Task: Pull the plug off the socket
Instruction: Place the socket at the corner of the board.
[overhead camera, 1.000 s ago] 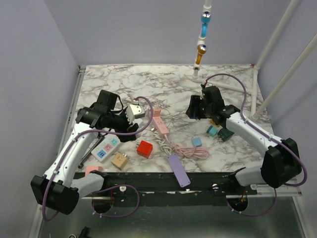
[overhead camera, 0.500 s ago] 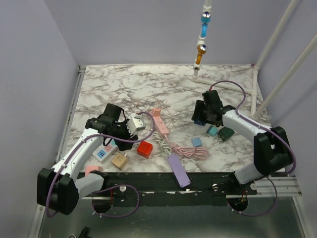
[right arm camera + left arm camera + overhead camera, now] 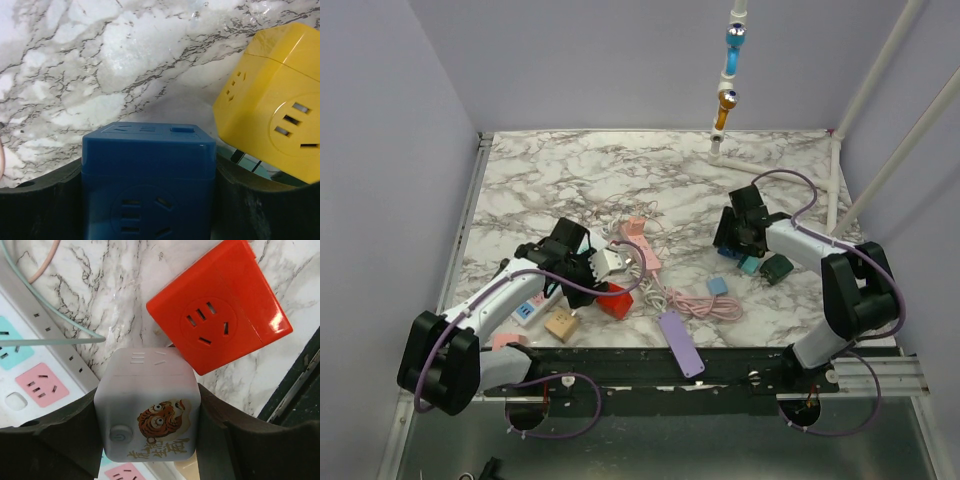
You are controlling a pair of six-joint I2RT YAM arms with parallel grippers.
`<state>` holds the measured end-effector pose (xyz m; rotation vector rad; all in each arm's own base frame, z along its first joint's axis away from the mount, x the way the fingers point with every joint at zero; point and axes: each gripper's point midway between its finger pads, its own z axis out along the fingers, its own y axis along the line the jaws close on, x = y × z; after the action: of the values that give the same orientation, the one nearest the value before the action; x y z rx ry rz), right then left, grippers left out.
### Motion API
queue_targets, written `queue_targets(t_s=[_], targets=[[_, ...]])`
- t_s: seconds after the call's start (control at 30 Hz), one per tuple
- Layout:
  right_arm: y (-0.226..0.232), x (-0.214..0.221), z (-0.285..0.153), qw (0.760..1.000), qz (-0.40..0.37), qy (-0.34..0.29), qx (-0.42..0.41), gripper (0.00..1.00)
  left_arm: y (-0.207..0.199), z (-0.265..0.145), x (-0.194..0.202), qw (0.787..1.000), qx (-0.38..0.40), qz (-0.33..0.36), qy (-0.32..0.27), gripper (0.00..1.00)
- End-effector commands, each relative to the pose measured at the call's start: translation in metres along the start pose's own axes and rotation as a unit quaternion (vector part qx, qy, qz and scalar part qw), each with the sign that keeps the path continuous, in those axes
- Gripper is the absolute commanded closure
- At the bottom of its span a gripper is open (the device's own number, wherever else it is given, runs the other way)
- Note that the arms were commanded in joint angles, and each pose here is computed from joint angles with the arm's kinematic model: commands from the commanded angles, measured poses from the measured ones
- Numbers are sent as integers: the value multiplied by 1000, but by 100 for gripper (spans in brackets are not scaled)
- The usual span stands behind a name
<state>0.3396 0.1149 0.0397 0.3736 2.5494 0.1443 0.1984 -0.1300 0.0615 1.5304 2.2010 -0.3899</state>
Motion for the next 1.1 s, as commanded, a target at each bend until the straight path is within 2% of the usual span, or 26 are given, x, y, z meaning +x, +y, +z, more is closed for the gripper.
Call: queue_targets(t_s=[0.0,0.17,0.23,0.27,0.4,0.57,0.7,0.8,0.97,1.07], targets=[[-11,-1,5,1000,8,-7,26,70,4,10,1,1000,-11,-1,13,62],[-13,-5,-1,1000,-1,-14,27,37,4,8,2,1000,-18,7,9,28],[-11,-9,-4,999,-3,-19,25,29,4,4,1,1000,-20,10,8,7],[-10,-11,-6,999,-3,-22,23,25,4,1,-2,1000,-23,12,5,3],[-3,-23,-14,999,-2,-34,14,1,5,-15,-14,999,-28,19,-11,2],[7,-41,-33,999,-7,-52,-4,0,-3,-47,-38,999,-14,26,-36,1],[39,-64,-61,993,-18,-83,-80,0,-4,-78,-69,996,-16,26,-78,1],[82,-66,-80,985,-41,-77,-150,0,-2,-97,-93,994,-12,12,-111,1],[157,-27,-104,942,-50,9,-331,0,8,-114,-122,988,-22,-13,-154,1],[175,8,-95,921,-49,76,-379,0,18,-116,-125,987,-43,-20,-156,1]])
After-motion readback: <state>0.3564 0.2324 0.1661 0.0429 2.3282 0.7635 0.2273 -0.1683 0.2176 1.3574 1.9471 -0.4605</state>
